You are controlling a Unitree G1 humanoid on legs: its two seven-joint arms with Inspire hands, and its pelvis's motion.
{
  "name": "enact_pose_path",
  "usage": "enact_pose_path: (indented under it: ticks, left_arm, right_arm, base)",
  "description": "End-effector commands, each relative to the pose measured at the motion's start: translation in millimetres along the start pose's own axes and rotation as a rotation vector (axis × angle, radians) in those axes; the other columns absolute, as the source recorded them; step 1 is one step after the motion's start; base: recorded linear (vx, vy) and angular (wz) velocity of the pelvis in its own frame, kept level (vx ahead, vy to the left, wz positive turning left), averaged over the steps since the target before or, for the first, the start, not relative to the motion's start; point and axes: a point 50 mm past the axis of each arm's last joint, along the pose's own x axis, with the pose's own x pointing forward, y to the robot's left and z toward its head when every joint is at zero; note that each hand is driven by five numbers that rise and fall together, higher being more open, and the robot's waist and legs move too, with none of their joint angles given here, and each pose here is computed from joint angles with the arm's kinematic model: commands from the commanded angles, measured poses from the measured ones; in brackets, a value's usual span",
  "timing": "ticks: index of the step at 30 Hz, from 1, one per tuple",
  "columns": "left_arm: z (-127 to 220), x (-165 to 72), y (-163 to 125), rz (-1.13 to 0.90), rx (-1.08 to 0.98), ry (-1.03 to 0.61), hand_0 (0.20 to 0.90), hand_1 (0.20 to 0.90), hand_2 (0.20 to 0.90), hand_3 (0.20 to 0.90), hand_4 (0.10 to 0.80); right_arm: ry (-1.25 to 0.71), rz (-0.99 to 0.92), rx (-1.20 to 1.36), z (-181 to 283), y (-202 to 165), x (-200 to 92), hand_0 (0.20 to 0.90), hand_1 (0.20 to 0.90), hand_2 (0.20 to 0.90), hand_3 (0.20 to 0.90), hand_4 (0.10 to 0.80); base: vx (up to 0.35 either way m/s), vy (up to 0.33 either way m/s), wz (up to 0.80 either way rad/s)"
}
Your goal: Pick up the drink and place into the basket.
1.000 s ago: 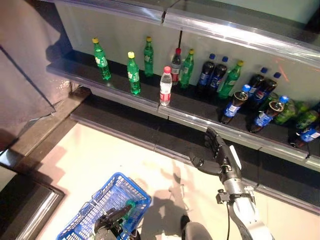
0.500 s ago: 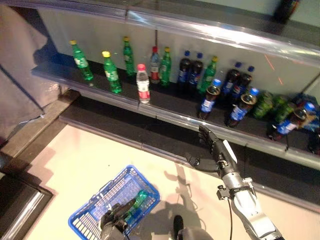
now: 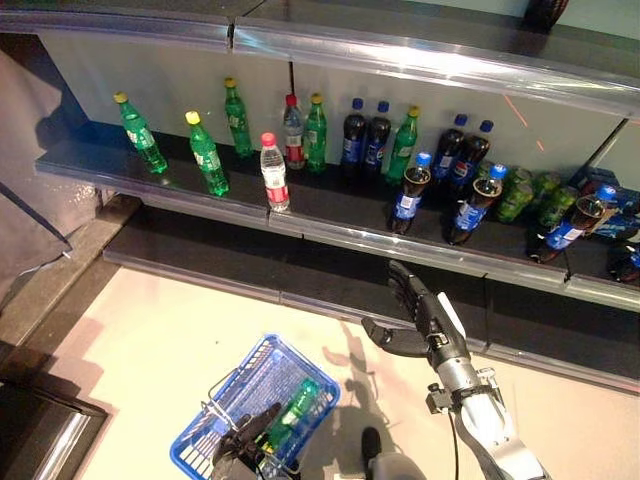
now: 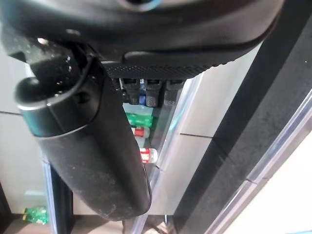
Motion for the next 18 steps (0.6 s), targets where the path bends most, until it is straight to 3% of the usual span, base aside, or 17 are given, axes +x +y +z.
enact_pose_path:
  ticks: [1,5,8,15,18]
  left_arm:
    - [50,2,42,0.082,0.012,-0.229,0.300,0.300,0.300,0.200,0.100]
    - [56,4,38,0.076,0.054,-0.224,0.300,0.300,0.300,0.200,0.100]
    - [60,4,41,0.111,0.044,-0.215,0.300,0.300,0.300,0.200,0.100]
    - [56,2,61,0.172,-0.080,-0.209,0.300,0.300,0.300,0.200,0.100]
    - [49,3,55,0.156,-0.051,-0.191,0.300,0.300,0.300,0.200,0.100]
  right_arm:
    - [-0.348,-0.026,0.027,60,-4,18,0.900,0.900,0.900,0.900,0.800]
    - [-0.359,-0.054,0.036,62,-1,22,0.900,0.900,0.900,0.900,0.800]
    - [-0.355,-0.032,0.046,67,4,30,0.900,0.900,0.900,0.900,0.800]
    - [-0.373,0.027,0.037,77,0,34,0.900,0.900,0.900,0.900,0.800]
    - [-0.383,-0.023,-0.002,76,-13,33,0.900,0.900,0.900,0.900,0.800]
  base:
    - [-0.012,-0.220,0.10]
    - [0.004,-0.380,0.14]
    - [-0.002,-0.615,0.18]
    - [-0.052,-0.522,-0.17]
    - [-0.140,-0.411,-0.02]
